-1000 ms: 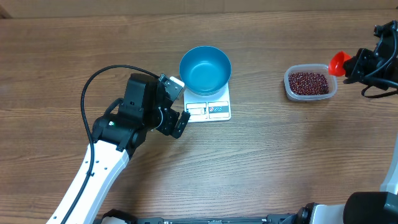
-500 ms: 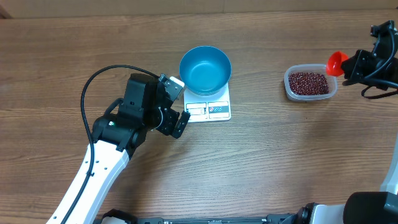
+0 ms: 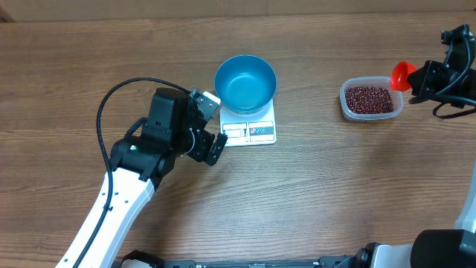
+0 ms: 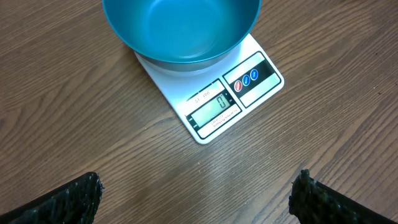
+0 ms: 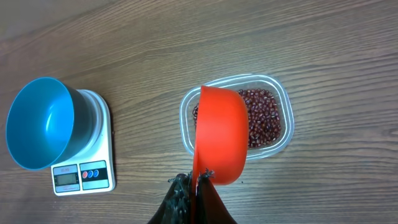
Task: Scoop item into bowl and weigh 150g on scale
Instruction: 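Raise the scoop above the bean tub with the right gripper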
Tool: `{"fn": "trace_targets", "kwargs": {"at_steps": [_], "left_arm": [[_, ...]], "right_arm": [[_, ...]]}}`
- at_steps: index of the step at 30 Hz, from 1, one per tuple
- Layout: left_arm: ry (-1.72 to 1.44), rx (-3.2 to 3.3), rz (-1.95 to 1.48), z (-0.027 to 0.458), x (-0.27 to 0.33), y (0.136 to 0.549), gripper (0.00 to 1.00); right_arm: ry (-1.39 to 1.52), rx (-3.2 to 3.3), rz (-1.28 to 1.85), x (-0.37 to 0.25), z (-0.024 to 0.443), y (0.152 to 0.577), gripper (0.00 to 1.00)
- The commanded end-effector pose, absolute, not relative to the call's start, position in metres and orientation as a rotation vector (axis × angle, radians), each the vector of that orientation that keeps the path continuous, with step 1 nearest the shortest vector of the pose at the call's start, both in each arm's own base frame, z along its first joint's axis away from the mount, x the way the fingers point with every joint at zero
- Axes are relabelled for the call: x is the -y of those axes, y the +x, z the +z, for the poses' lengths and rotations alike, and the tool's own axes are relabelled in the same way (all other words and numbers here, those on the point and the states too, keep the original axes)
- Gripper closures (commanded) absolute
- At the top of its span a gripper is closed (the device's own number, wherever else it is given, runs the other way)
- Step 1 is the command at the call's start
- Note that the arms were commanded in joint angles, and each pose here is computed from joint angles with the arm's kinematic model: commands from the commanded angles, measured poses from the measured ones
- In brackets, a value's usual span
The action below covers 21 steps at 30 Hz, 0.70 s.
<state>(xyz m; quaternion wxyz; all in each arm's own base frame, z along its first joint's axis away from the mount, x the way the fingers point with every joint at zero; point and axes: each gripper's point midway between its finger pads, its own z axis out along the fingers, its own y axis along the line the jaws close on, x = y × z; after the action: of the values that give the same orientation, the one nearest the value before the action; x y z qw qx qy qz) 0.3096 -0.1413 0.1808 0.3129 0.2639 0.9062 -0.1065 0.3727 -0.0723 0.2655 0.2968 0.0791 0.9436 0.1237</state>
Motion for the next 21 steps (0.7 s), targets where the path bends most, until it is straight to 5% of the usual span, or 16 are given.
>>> {"fn": "trace_targets", "kwargs": {"at_steps": [1, 21], "left_arm": [[0.72, -2.375, -0.284, 0.1826, 0.1414, 0.3086, 0.0], [0.72, -2.375, -0.284, 0.1825, 0.1414, 0.3086, 0.01]], "right_arm": [[0.17, -2.473, 0.329, 0.0695, 0.2778, 0.3777, 0.96], [0.147, -2.474, 0.321, 0.0695, 0.2776, 0.3777, 0.96]]}}
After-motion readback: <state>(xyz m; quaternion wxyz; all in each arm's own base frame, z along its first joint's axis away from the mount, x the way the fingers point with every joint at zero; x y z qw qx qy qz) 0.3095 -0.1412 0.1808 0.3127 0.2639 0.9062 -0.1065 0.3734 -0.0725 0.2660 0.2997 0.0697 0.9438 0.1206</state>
